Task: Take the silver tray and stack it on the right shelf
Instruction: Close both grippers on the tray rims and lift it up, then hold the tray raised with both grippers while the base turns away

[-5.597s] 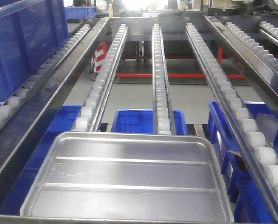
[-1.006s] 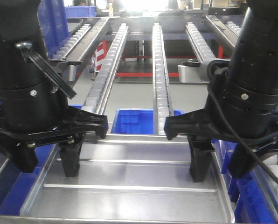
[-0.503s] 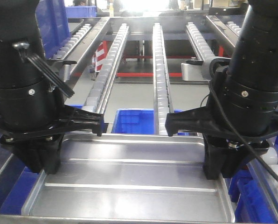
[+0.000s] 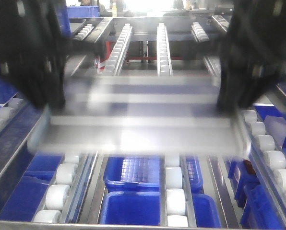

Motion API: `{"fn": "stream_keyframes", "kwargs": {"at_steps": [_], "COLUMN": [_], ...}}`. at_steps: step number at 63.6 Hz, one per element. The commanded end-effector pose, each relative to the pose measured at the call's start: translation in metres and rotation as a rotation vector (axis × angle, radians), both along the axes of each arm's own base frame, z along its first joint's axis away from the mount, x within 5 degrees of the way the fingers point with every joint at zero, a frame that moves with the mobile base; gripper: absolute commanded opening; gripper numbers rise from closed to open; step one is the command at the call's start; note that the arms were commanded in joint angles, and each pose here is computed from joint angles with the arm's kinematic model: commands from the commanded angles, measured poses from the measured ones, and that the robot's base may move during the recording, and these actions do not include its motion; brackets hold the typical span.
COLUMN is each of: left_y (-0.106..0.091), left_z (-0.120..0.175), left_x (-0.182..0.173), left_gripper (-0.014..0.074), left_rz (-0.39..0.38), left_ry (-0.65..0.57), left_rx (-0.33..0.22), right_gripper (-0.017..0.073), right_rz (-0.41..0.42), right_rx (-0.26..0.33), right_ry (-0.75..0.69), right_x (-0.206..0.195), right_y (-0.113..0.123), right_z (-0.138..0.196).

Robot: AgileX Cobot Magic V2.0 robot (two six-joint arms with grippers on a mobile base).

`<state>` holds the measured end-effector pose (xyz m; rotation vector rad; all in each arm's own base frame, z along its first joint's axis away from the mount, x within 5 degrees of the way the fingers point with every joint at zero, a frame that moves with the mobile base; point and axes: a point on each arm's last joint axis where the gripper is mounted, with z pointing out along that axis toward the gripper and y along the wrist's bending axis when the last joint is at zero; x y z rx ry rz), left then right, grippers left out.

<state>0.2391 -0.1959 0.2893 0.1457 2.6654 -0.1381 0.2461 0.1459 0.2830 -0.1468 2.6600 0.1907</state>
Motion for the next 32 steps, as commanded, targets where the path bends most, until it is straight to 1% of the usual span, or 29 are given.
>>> {"fn": "stream_keyframes", "kwargs": {"at_steps": [1,4,10,16,25,32], "left_y": [0.005,0.009,0.013,0.016,0.018,0.017], "left_z": [0.054,0.067,0.087,0.101,0.108,0.108], "left_x": [-0.006,-0.009,-0.020,-0.033,-0.048,-0.050], "left_gripper": [-0.0101,-0.0101,-0.0101,-0.0101,-0.0101,-0.0101], "left_rz": [-0.013,-0.011,-0.026,-0.049,-0.078,-0.083], "left_ry": [-0.143,-0.170,-0.215,-0.243,-0.243,-0.236], "left_rx": [-0.095,-0.106,-0.105,-0.111,-0.117,-0.111], "right_gripper": [0.0057,0.0057,0.0057,0.0057,0.0057,0.0057], "right_rz": [0.023,0.020,0.015,0.014,0.007,0.004], "right_rx": [0.043,0.055,0.079,0.091,0.092,0.093], "right_ry": [-0.143,-0.176,-0.221,-0.239,-0.241,-0.253], "right_x": [-0.005,-0.007,-0.014,-0.022,-0.034,-0.039], "right_y": [-0.005,-0.008,-0.013,-0.017,-0.025,-0.029], "right_z": [0.050,0.065,0.085,0.094,0.102,0.107]}}
